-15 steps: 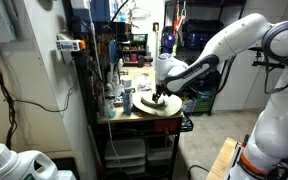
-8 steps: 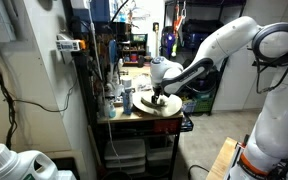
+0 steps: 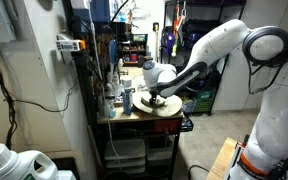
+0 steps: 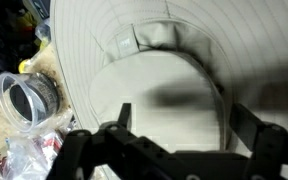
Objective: Put the hat on the white can
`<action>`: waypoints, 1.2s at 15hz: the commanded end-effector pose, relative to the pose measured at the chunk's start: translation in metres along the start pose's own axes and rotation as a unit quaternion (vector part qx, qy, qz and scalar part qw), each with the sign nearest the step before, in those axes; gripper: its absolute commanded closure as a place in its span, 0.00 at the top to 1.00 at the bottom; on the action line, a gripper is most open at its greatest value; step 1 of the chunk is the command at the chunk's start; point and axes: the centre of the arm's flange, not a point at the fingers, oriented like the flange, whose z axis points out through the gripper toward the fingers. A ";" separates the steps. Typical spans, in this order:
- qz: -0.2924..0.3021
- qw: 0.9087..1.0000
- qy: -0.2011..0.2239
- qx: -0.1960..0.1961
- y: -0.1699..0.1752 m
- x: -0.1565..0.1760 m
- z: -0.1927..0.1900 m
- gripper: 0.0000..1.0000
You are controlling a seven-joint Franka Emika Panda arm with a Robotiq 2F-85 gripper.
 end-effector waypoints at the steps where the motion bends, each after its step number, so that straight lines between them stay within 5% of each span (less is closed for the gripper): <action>1: -0.029 0.999 -0.012 -0.028 -0.010 0.012 0.010 1.00; 9: -0.052 0.997 -0.011 -0.057 -0.018 0.021 0.021 1.00; 18: -0.049 0.997 -0.016 -0.057 -0.013 0.016 0.020 0.31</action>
